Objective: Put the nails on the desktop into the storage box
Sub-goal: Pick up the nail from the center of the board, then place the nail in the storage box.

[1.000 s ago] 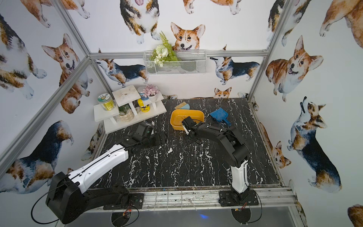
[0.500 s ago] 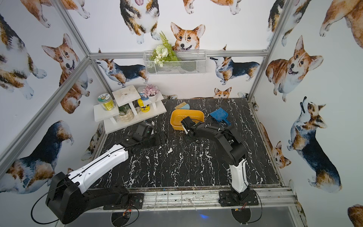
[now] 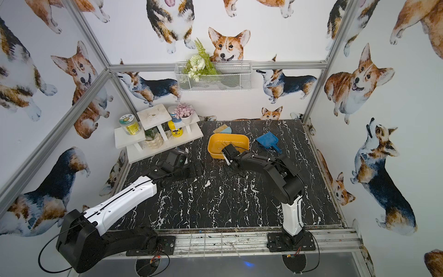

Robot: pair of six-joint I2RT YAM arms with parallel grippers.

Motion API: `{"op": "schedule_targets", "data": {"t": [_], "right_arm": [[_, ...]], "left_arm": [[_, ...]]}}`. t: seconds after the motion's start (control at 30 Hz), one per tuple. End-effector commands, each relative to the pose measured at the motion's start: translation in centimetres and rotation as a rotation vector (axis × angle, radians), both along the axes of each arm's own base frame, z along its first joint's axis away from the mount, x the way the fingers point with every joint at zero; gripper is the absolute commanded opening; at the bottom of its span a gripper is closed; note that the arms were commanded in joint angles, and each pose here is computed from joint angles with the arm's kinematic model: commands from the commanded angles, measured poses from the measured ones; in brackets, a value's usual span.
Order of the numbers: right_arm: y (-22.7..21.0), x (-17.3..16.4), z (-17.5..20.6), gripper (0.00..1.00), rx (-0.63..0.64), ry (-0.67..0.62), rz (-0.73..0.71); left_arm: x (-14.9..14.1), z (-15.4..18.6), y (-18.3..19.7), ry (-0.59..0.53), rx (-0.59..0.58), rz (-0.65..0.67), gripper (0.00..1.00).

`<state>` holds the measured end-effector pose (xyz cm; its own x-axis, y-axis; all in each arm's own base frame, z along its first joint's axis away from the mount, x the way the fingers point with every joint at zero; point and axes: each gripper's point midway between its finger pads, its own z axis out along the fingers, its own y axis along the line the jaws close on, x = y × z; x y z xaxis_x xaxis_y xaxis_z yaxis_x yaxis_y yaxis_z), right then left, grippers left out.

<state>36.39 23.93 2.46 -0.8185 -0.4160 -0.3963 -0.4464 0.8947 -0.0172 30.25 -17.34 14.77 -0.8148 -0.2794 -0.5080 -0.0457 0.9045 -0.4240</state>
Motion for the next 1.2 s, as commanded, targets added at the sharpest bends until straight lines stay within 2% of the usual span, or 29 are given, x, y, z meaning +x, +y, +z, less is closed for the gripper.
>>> {"op": "schedule_targets", "data": {"t": [0.0,0.37,0.83,0.97,1.17], "right_arm": [[-0.4,-1.5,-0.5,0.11,-0.01,0.042,-0.006],[0.1,-2.8,-0.2,0.01,0.017,0.049,0.0],[0.7,-3.8,5.8,0.0,0.121,-0.022,0.015],[0.8,-2.5,8.9,0.0,0.122,-0.094,0.023],[0.7,2.0,12.1,0.0,0.146,-0.15,-0.003]], "left_arm": [[0.5,0.6,-0.4,-0.024,-0.019,-0.005,1.0],[0.6,0.9,-0.4,-0.029,-0.02,-0.001,1.0],[0.7,1.2,-0.3,-0.039,-0.016,0.002,1.0],[0.7,1.4,-0.2,-0.04,-0.014,0.003,1.0],[0.8,1.7,-0.3,-0.044,-0.014,0.002,1.0]]}}
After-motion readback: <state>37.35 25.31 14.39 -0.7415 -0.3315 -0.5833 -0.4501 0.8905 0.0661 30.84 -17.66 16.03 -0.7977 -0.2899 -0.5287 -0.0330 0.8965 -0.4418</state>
